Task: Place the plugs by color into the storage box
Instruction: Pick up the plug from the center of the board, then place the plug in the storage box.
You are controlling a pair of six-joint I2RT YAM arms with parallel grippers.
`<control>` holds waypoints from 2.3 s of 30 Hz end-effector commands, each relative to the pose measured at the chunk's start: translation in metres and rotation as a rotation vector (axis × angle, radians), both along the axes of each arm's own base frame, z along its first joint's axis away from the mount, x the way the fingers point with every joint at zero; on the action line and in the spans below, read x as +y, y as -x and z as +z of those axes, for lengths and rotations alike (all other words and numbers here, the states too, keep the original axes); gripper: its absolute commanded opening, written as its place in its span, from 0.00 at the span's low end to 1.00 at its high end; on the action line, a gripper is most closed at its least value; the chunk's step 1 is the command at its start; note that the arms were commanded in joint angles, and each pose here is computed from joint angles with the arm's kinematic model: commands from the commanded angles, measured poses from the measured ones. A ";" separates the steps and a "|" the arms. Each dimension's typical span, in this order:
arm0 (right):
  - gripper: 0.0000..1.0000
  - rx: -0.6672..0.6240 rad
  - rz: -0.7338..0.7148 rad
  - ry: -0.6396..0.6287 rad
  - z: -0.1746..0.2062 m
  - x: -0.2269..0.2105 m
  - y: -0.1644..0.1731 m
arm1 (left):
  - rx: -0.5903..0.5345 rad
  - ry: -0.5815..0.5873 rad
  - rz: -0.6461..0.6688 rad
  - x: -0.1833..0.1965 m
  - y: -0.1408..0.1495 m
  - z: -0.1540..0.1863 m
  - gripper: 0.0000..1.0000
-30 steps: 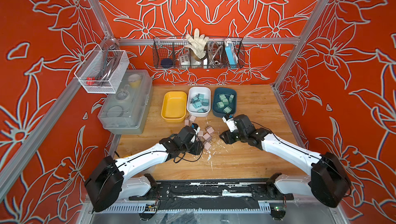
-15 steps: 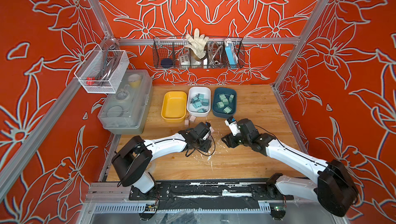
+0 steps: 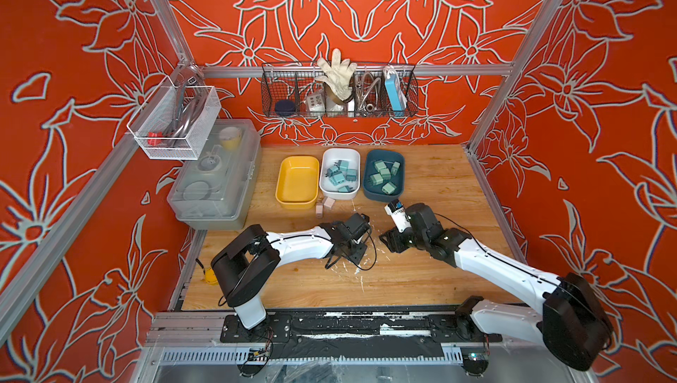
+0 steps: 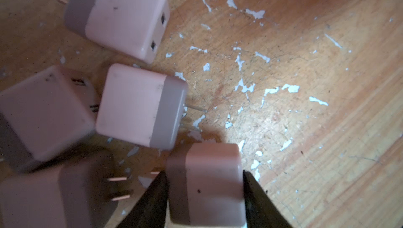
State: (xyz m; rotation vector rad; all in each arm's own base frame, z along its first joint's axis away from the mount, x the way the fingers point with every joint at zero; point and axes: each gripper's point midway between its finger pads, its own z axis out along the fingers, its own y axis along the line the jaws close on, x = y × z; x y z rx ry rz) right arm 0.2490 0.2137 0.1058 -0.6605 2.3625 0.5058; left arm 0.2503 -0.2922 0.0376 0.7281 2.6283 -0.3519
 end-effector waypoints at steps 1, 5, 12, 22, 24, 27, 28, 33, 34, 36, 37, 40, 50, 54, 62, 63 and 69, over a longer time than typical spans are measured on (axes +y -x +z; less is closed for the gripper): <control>0.66 -0.020 -0.009 0.022 -0.002 -0.006 0.000 | 0.007 -0.052 -0.015 0.006 0.006 -0.003 0.48; 0.66 -0.031 -0.013 0.014 0.001 -0.007 0.001 | -0.013 -0.032 -0.020 0.005 0.007 0.007 0.45; 0.66 -0.060 -0.012 -0.038 0.012 -0.004 0.003 | -0.111 0.072 -0.015 0.003 0.004 0.043 0.43; 0.66 -0.042 0.021 -0.162 0.035 0.014 0.007 | -0.281 0.091 0.018 0.018 -0.013 0.097 0.44; 0.66 -0.047 0.016 -0.181 0.040 0.016 0.006 | -0.298 0.099 0.037 0.023 -0.018 0.103 0.44; 0.66 -0.061 0.004 -0.213 0.050 0.017 0.005 | -0.319 0.111 0.086 0.034 -0.031 0.109 0.44; 0.66 -0.058 -0.002 -0.223 0.052 0.019 0.004 | -0.324 0.116 0.105 0.039 -0.036 0.110 0.44; 0.66 -0.032 -0.076 -0.228 0.056 0.018 -0.006 | -0.327 0.144 0.208 0.065 -0.063 0.113 0.44; 0.66 -0.030 -0.084 -0.231 0.058 0.019 -0.009 | -0.335 0.142 0.226 0.071 -0.069 0.114 0.44; 0.66 -0.019 -0.090 -0.241 0.061 0.025 -0.015 | -0.346 0.139 0.262 0.082 -0.080 0.116 0.44; 0.66 -0.015 -0.087 -0.248 0.064 0.030 -0.018 | -0.346 0.137 0.279 0.088 -0.085 0.116 0.44; 0.66 0.004 -0.082 -0.255 0.068 0.042 -0.027 | -0.352 0.131 0.327 0.105 -0.100 0.116 0.44; 0.65 0.030 -0.053 -0.259 0.072 0.075 -0.052 | -0.340 0.113 0.509 0.175 -0.164 0.110 0.44; 0.65 0.041 -0.042 -0.224 0.068 0.084 -0.062 | -0.306 0.100 0.547 0.191 -0.193 0.105 0.45; 0.65 0.040 0.003 -0.171 0.068 0.106 -0.087 | -0.282 0.091 0.603 0.213 -0.257 0.092 0.45; 0.65 0.041 0.024 -0.174 0.068 0.112 -0.090 | -0.273 0.103 0.599 0.212 -0.268 0.090 0.45; 0.65 0.032 0.068 -0.172 0.062 0.125 -0.099 | -0.203 0.089 0.584 0.207 -0.307 0.067 0.46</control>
